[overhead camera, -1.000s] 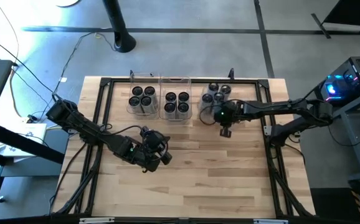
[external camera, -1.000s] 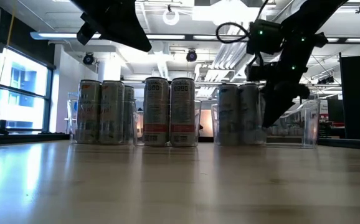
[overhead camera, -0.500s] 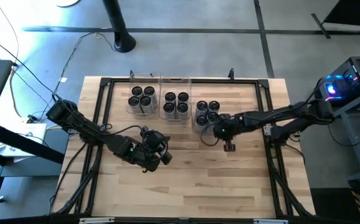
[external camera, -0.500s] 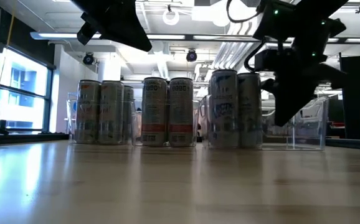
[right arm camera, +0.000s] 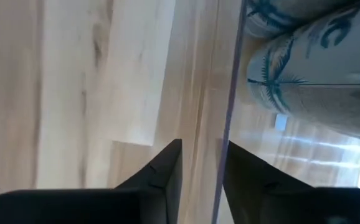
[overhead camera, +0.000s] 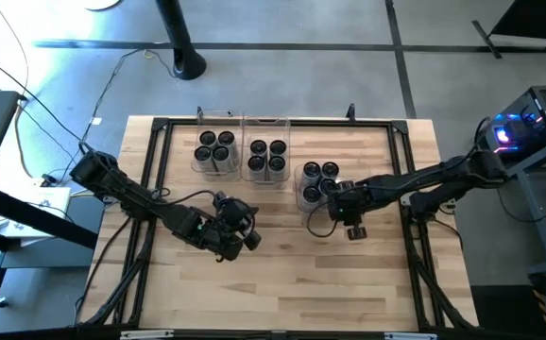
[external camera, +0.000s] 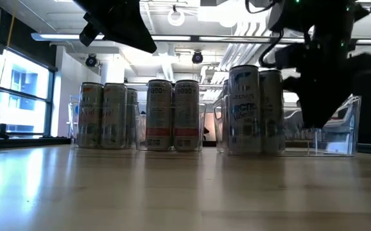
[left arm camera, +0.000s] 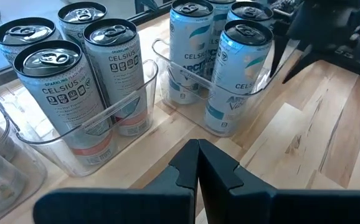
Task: Sort soda cans
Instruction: Adjust the right transparent bin
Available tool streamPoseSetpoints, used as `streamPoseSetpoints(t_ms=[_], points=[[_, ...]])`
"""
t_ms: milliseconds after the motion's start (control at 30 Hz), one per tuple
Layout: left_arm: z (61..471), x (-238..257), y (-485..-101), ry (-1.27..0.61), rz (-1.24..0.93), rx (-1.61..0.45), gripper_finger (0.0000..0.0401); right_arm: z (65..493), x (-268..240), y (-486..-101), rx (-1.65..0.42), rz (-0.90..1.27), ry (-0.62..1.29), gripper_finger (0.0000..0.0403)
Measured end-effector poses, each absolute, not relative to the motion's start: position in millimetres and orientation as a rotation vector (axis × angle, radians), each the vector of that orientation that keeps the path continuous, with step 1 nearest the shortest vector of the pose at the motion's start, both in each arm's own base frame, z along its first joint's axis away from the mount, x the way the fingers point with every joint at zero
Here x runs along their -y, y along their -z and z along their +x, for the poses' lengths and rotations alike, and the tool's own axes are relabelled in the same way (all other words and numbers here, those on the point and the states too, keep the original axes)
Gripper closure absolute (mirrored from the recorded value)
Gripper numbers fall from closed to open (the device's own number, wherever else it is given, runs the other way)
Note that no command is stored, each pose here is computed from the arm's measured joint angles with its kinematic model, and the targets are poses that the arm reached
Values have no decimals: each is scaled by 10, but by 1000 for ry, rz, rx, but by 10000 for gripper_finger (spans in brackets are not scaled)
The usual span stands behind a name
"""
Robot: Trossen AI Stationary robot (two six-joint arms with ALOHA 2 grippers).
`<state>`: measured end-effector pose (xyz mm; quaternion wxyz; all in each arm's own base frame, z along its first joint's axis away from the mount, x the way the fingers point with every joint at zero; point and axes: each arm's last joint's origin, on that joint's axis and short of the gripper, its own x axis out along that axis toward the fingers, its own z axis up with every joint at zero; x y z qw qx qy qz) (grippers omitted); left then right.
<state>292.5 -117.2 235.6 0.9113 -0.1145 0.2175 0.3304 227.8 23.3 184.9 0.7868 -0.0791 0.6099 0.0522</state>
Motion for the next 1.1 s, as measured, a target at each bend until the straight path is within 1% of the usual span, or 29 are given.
streamPoseSetpoints(t_ms=[167, 333, 467, 600, 700, 767, 867, 967, 1033, 1100], points=[[2926, 1173, -2357, -679, -238, -448, 401, 2242, -283, -2055, -1323, -149, -97, 293], [2926, 1173, -2357, -678, -239, -448, 401, 2089, -332, -2292, -1331, -100, -50, 290], [2926, 1174, -2356, -678, -239, -449, 401, 1926, -450, -2450, -1264, -62, 38, 290], [2926, 1174, -2356, -677, -240, -450, 401, 1780, -702, -2523, -1217, 16, 15, 294], [2926, 1174, -2356, -677, -240, -450, 401, 1686, -870, -2414, -1233, 37, -16, 308], [2927, 1173, -2356, -677, -240, -450, 401, 1619, -925, -2278, -1252, 40, 6, 323], [2927, 1173, -2356, -677, -239, -450, 401, 1518, -892, -2051, -1291, 56, 123, 355], [2927, 1172, -2356, -676, -232, -452, 401, 1468, -788, -1906, -1248, 3, 298, 388], [2926, 1173, -2356, -677, -231, -451, 401, 1471, -715, -1880, -1199, -39, 401, 399], [2926, 1172, -2356, -677, -230, -451, 401, 1507, -647, -1884, -1164, -41, 464, 397]])
